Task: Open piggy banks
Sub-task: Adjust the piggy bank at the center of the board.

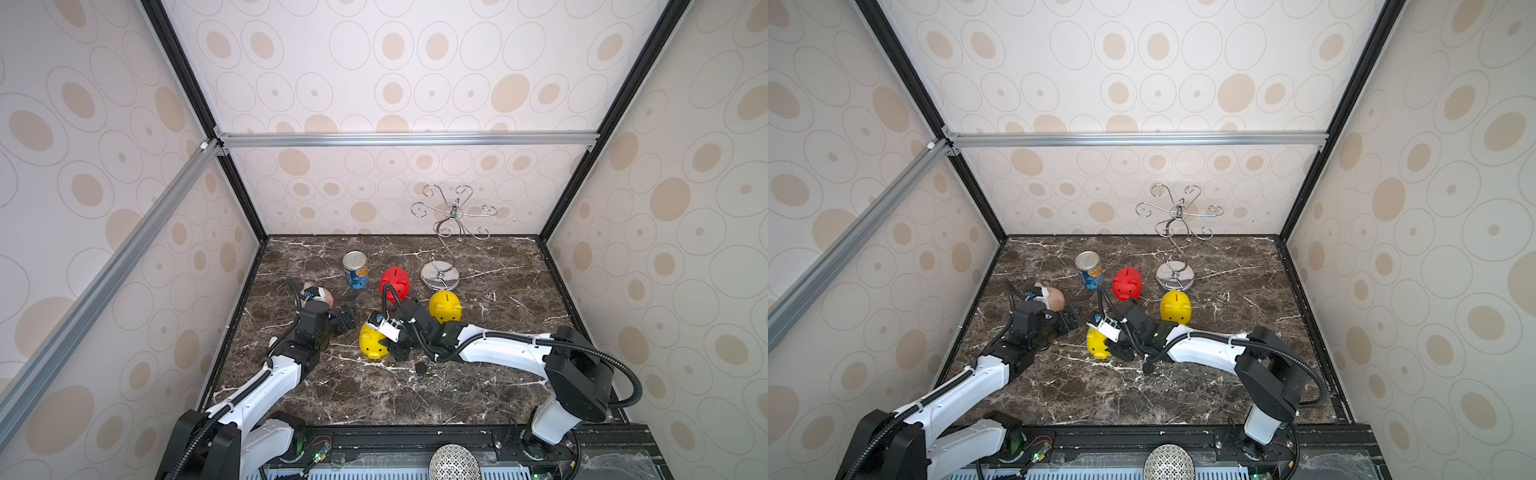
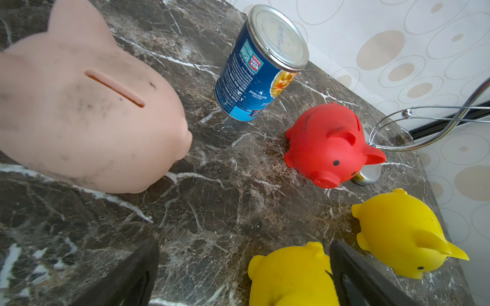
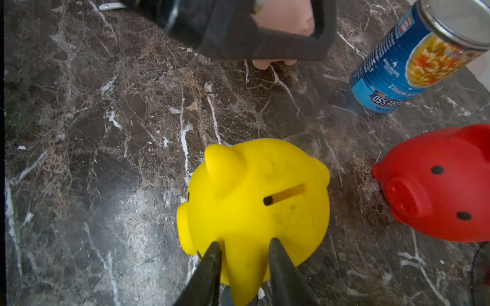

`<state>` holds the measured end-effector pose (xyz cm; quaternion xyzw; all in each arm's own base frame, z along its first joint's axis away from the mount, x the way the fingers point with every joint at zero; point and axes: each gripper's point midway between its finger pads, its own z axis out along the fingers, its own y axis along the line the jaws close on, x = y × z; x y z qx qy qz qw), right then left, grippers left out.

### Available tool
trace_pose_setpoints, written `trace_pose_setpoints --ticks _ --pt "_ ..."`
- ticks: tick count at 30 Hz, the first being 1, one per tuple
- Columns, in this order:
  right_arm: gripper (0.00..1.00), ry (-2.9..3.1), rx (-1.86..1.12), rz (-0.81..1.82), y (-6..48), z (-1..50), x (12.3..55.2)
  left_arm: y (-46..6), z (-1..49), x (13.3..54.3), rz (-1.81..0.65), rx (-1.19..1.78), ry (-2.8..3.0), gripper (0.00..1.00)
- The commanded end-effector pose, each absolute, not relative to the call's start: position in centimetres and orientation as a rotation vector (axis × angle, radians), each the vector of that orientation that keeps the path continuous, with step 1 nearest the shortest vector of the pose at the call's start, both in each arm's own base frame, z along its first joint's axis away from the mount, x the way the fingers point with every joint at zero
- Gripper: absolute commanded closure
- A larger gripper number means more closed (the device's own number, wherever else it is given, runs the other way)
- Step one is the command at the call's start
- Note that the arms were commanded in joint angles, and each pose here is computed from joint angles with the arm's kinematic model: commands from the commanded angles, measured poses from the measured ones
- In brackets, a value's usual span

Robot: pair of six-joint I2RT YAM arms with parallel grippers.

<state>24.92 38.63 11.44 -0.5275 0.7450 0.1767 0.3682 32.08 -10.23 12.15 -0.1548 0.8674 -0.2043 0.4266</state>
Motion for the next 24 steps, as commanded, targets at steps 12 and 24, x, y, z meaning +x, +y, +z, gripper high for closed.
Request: trace_pose_setpoints --ticks 12,24 --pt "0.77 1.931 -1.287 0.468 35.6 9.1 23.4 -10.3 12.6 32.0 -0.525 -0.396 2.159 0.0" --pt "0.74 2.027 -1.068 0.407 30.7 7.7 26.1 -11.1 13.0 31.9 -0.594 -0.381 2.142 0.0"
